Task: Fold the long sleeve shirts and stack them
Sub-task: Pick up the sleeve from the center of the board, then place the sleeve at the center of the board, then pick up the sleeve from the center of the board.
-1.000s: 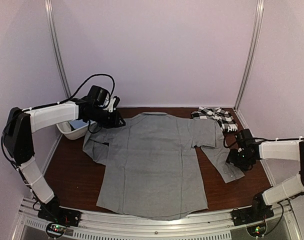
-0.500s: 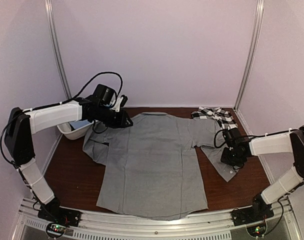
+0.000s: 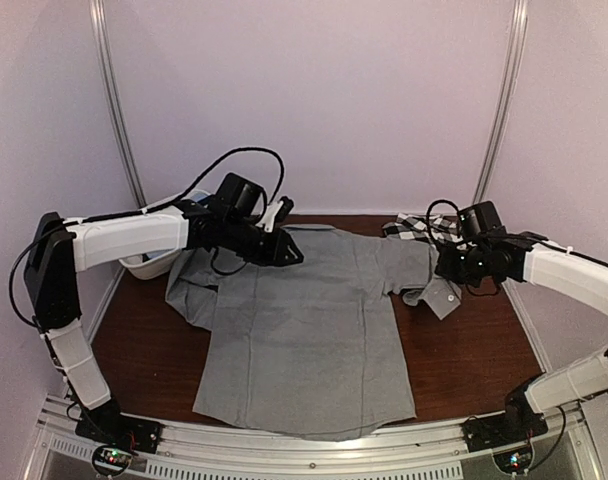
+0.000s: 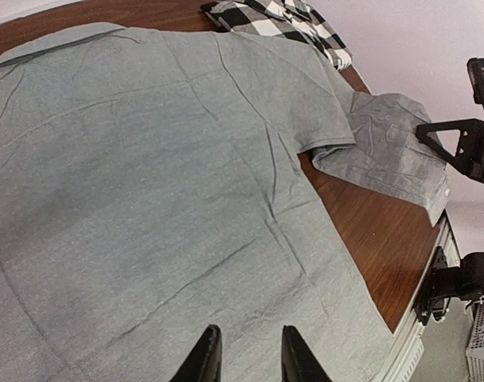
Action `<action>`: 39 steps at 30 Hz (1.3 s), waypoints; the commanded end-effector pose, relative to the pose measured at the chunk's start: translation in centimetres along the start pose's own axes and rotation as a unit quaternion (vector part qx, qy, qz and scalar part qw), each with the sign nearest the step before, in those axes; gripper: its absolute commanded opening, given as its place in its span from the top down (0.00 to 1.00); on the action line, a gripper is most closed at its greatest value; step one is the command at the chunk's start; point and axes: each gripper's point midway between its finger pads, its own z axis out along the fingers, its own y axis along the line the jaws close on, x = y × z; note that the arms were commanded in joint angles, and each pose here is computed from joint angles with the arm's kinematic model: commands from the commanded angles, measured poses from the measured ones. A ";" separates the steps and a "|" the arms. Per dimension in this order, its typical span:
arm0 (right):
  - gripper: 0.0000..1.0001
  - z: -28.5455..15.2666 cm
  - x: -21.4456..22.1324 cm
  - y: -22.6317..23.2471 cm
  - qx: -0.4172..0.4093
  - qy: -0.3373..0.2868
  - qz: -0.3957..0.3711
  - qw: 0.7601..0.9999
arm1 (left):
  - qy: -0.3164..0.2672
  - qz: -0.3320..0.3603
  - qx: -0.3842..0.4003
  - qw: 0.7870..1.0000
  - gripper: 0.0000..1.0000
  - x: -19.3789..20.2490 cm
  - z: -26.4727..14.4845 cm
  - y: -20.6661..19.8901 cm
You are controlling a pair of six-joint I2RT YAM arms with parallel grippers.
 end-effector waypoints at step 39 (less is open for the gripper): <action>0.37 6.0 4.3 15.0 -0.165 0.082 -0.074 0.980 | 0.050 0.009 0.059 0.997 0.36 6.7 15.3 -4.2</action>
